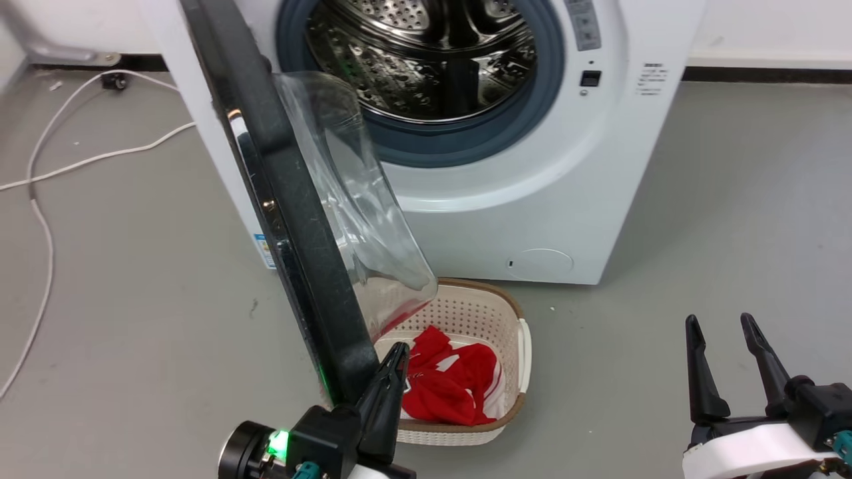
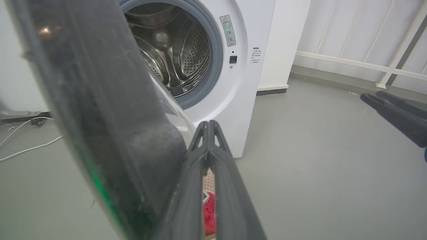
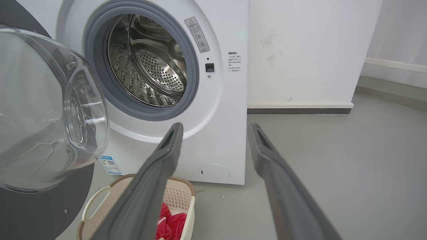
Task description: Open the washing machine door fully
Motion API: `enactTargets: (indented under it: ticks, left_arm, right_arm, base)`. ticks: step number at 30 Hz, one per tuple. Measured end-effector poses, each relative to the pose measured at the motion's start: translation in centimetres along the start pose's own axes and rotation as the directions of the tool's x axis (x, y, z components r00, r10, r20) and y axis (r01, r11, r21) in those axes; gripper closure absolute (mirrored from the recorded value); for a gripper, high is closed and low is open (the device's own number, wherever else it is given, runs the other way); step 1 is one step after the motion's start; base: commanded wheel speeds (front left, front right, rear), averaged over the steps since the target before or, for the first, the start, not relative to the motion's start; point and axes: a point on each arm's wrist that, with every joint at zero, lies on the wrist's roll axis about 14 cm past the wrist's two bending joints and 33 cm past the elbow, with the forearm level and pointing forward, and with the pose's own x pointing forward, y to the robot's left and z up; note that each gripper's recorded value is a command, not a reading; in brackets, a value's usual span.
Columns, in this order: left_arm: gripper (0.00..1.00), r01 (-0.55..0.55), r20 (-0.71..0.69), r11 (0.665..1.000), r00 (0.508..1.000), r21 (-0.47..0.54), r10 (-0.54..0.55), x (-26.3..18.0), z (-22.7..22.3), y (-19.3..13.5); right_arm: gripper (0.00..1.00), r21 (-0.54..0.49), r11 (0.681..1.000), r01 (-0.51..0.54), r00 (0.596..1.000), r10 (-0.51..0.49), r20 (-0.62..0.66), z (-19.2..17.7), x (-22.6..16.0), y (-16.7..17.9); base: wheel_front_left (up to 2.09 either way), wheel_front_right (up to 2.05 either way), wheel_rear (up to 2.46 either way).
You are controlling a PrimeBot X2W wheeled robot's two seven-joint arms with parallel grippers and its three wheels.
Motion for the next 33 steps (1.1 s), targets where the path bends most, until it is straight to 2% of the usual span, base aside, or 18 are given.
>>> enactTargets:
  ticks: [6, 13, 17, 18, 20, 22, 23, 26, 27, 30, 31, 33]
  left_arm:
    - [1.0, -0.139, 0.019, 0.99, 0.99, 0.012, 0.139, -1.6, 0.9, 3.7]
    - [1.0, -0.323, 0.029, 0.946, 0.946, 0.035, 0.322, -3.8, 1.2, 8.9]
    - [1.0, -0.423, 0.036, 0.905, 0.906, 0.054, 0.421, -5.1, 1.3, 12.0]
    - [1.0, -0.423, 0.036, 0.905, 0.906, 0.054, 0.421, -5.1, 1.3, 12.0]
    - [1.0, -0.475, 0.042, 0.878, 0.88, 0.065, 0.473, -5.8, 1.2, 13.9]
    - [1.0, -0.489, 0.039, 0.87, 0.872, 0.064, 0.488, -6.0, 1.1, 14.5]
    - [1.0, -0.523, 0.049, 0.849, 0.852, 0.071, 0.521, -6.4, 1.2, 15.8]
    - [1.0, -0.57, 0.054, 0.821, 0.821, 0.036, 0.568, -6.8, 1.4, 17.7]
    - [1.0, -0.57, 0.054, 0.821, 0.821, 0.036, 0.568, -6.8, 1.4, 17.7]
    - [1.0, -0.632, 0.072, 0.773, 0.774, 0.046, 0.629, -7.7, 1.8, 20.6]
    - [1.0, -0.632, 0.072, 0.773, 0.774, 0.046, 0.629, -7.7, 1.8, 20.6]
    - [1.0, -0.662, 0.084, 0.748, 0.749, 0.054, 0.657, -8.1, 2.0, 21.9]
  right_arm:
    - [0.0, 0.007, 0.998, -0.063, 0.998, 0.063, -0.003, -0.3, 1.6, 1.9]
    - [0.0, 0.017, 0.989, -0.148, 0.989, 0.148, -0.01, -0.8, 3.4, 4.8]
    - [0.0, 0.023, 0.983, -0.181, 0.983, 0.181, -0.017, -1.1, 4.0, 5.9]
    - [0.0, 0.023, 0.983, -0.181, 0.983, 0.181, -0.017, -1.1, 4.0, 5.9]
    - [0.0, 0.027, 0.981, -0.19, 0.981, 0.19, -0.022, -1.3, 4.3, 6.2]
    - [0.0, 0.028, 0.981, -0.192, 0.981, 0.192, -0.023, -1.4, 4.3, 6.3]
    - [0.0, 0.027, 0.981, -0.194, 0.981, 0.194, -0.027, -1.5, 4.4, 6.3]
    - [0.0, 0.026, 0.981, -0.193, 0.981, 0.194, -0.025, -1.5, 4.7, 6.3]
    - [0.0, 0.026, 0.981, -0.193, 0.981, 0.194, -0.025, -1.5, 4.7, 6.3]
    - [0.0, 0.023, 0.982, -0.185, 0.982, 0.186, -0.035, -1.8, 4.7, 6.0]
    - [0.0, 0.023, 0.982, -0.185, 0.982, 0.186, -0.035, -1.8, 4.7, 6.0]
    - [0.0, 0.023, 0.984, -0.179, 0.983, 0.18, -0.036, -1.9, 4.8, 5.8]
  base:
    - [0.0, 0.0, 0.0]
    - [0.0, 0.0, 0.0]
    - [0.0, 0.0, 0.0]
    - [0.0, 0.0, 0.0]
    - [0.0, 0.0, 0.0]
    - [0.0, 0.0, 0.0]
    - [0.0, 0.0, 0.0]
    - [0.0, 0.0, 0.0]
    - [0.0, 0.0, 0.0]
    - [0.0, 0.0, 0.0]
    - [0.0, 0.0, 0.0]
    - [0.0, 0.0, 0.0]
